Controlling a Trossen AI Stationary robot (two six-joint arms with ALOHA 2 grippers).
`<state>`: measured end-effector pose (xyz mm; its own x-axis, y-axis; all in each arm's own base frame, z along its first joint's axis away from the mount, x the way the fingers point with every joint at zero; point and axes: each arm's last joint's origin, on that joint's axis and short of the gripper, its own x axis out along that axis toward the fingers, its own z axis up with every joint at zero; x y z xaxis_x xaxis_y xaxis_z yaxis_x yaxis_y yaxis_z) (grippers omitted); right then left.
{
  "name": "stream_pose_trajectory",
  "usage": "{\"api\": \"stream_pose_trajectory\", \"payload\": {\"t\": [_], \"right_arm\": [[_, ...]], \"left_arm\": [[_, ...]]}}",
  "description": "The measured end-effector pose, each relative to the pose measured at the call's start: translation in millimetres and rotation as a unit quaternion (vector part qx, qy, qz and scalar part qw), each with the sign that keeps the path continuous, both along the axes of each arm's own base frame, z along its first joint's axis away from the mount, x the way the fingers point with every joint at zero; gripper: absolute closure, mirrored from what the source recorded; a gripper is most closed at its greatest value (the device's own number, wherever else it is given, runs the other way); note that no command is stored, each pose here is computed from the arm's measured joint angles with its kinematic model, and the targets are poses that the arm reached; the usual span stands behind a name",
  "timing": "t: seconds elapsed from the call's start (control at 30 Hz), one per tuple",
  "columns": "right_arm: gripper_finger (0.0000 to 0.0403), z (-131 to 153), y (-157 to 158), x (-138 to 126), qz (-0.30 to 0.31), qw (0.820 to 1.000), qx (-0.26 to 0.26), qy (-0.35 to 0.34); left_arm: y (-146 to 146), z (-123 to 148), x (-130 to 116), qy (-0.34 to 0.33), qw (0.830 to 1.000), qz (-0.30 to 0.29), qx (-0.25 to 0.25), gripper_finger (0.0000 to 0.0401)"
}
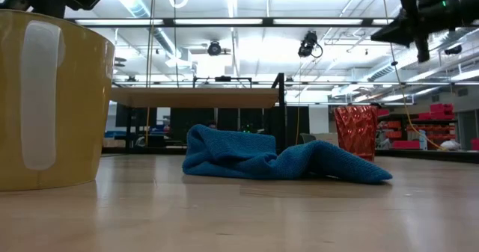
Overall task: Stack small to large cups/mugs on shelf
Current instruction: Move the orange glass to the center of the table
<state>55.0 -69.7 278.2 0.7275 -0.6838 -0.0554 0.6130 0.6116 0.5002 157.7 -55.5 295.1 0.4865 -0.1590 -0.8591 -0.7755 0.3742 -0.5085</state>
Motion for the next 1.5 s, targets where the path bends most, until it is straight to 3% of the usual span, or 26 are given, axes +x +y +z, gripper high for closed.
{"api": "stream_pose_trajectory", "payload": {"t": [0.13,0.3,0.6,0.7,0.83,1.03,1.5], "right_arm": [[0.0386,34.1,-11.2,6.3,-0.012,0.993,0.063,0.096],[0.0386,72.6,-33.9,21.3,-0.002,0.971,0.136,0.195],[0.0386,123.2,-68.9,45.1,0.014,0.922,0.262,0.286],[0.0386,127.1,-74.0,49.1,0.023,0.896,0.307,0.319],[0.0386,122.8,-74.6,57.6,0.063,0.865,0.327,0.375],[0.0386,109.2,-74.6,78.8,0.11,0.841,0.327,0.417],[0.038,83.1,-95.1,109.8,0.132,0.802,0.352,0.464]], "left_arm": [[0.1,-0.1,-0.1,-0.004,1.0,-0.021,0.014,0.0387],[1.0,-0.9,-1.4,-0.002,0.998,-0.049,0.039,0.0387],[4.5,-4.0,-6.5,0.02,0.993,-0.074,0.091,0.0389],[4.9,-3.9,-6.3,0.017,0.991,-0.081,0.103,0.0386],[5.0,-3.9,-6.3,0.016,0.991,-0.081,0.105,0.0379],[5.9,-3.6,-5.8,0.012,0.99,-0.071,0.118,0.0379],[6.7,-3.5,-5.5,0.01,0.991,-0.054,0.126,0.038]]}}
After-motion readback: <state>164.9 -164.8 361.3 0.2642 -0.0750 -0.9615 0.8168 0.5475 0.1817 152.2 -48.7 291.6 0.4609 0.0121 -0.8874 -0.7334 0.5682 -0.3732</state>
